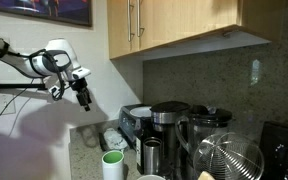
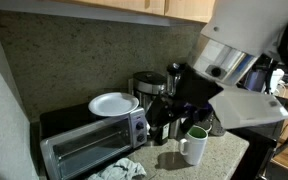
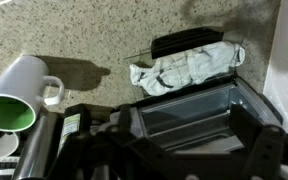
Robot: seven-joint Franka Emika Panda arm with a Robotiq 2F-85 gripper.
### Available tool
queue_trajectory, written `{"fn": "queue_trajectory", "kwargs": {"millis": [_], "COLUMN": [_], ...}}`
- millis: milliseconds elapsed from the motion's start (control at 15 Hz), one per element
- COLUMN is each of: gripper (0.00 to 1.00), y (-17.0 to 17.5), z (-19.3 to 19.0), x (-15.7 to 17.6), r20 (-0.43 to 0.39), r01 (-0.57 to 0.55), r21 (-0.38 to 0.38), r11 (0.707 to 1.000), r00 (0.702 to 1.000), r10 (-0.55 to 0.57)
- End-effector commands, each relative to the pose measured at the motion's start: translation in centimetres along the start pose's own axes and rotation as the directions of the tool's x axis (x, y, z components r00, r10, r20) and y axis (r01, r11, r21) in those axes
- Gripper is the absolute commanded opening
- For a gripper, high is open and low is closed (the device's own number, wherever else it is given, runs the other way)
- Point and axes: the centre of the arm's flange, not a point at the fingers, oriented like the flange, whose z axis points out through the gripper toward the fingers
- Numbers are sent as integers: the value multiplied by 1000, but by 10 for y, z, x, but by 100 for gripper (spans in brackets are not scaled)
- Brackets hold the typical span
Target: Open the door of the toaster oven
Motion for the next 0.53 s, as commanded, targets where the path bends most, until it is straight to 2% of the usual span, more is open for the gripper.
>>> {"fn": "queue_trajectory", "kwargs": {"millis": [0,467], "gripper": [100,100], "y": [1,2], "z": [-5,-9], "x": [2,4], "r20": [-6,-11], "r01": [-1,5], "r21": [-1,-3], "r11": [1000,1000], "r00": [1000,1000], "r10": [1,-5]}}
